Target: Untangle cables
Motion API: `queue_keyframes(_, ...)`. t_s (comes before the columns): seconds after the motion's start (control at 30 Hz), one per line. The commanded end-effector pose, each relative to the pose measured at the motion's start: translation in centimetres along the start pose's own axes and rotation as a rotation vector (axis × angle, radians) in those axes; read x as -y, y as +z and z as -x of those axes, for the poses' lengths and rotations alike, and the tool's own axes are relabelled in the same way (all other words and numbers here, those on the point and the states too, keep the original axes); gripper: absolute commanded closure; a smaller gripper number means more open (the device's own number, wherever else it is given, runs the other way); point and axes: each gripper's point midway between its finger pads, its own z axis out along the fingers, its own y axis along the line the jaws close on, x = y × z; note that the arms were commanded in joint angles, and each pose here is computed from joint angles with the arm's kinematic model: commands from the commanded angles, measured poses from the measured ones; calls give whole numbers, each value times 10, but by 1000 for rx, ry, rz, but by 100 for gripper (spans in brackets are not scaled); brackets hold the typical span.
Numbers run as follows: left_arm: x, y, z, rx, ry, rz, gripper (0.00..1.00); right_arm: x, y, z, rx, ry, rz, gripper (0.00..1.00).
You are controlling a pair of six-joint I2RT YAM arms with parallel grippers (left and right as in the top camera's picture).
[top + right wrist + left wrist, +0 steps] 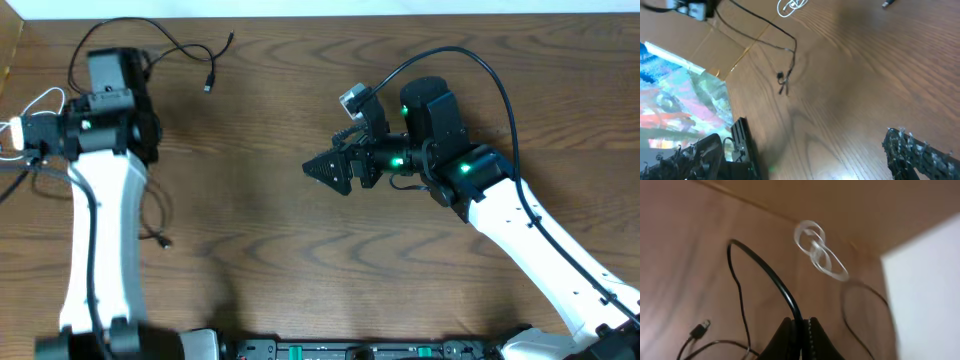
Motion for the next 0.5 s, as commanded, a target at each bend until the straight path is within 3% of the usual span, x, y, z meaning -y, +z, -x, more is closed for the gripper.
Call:
queue_keyframes(0.0, -18, 54, 12, 168, 87, 169, 93, -2, -5, 6, 22, -9, -18, 1)
queue_keyframes(0.3, -38, 140, -53, 102, 394, 331, 93, 5, -5, 7, 28, -24, -53, 1)
queue_keyframes(0.47, -35, 174, -135, -218, 619, 235, 93, 15, -6, 10, 47, -24, -116, 1)
